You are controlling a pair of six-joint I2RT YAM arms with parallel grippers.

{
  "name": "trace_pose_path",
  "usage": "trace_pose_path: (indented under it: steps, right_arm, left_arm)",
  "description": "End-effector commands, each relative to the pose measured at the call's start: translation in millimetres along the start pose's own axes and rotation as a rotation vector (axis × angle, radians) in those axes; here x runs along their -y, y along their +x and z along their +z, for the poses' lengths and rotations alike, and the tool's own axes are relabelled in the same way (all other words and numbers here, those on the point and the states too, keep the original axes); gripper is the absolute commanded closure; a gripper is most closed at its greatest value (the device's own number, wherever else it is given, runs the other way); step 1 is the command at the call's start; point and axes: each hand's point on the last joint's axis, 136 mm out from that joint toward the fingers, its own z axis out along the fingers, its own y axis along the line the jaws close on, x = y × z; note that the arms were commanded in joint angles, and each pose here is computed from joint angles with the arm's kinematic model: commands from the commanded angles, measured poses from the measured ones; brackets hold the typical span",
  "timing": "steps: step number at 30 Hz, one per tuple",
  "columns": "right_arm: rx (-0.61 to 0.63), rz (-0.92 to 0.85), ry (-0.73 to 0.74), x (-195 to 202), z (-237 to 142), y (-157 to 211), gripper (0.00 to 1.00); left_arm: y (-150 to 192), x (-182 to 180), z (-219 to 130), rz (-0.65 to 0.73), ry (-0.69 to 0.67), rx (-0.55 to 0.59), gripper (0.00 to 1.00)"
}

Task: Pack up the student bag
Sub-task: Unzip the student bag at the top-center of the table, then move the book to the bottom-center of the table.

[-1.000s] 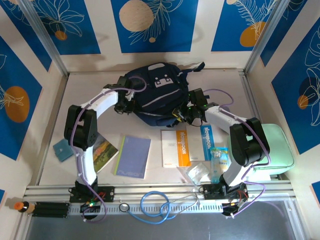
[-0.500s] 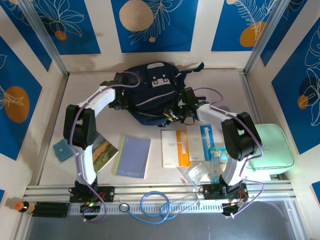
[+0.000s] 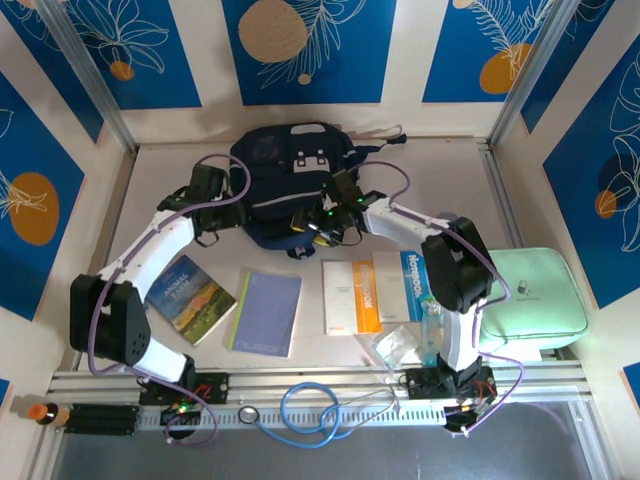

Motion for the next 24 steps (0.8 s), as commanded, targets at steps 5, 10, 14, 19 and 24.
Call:
trace_pose_path:
  steps: [5, 10, 14, 19, 24]
  right_arm:
    - [0.016, -0.480, 0.182, 16, -28, 56, 0.28]
    - [-0.090, -0.648, 0.220, 16, -5, 102, 0.31]
    - [-0.120, -0.740, 0.251, 8, 17, 118, 0.32]
    - [-0.135, -0.846, 0.373, 14, 37, 126, 0.30]
    - [-0.177, -0.940, 0.428, 23, 48, 140, 0.27]
  left_arm:
    - [-4, 1, -10, -0.099, 0.111, 0.089, 0.19]
    - [-1, -6, -9, -0.127, 0.114, 0.092, 0.14]
    - [2, -17, -12, -0.138, 0.079, 0.094, 0.09]
    - [2, -36, -16, -0.199, 0.055, 0.085, 0.06]
    - [0, -42, -17, -0.250, 0.083, 0.088, 0.01]
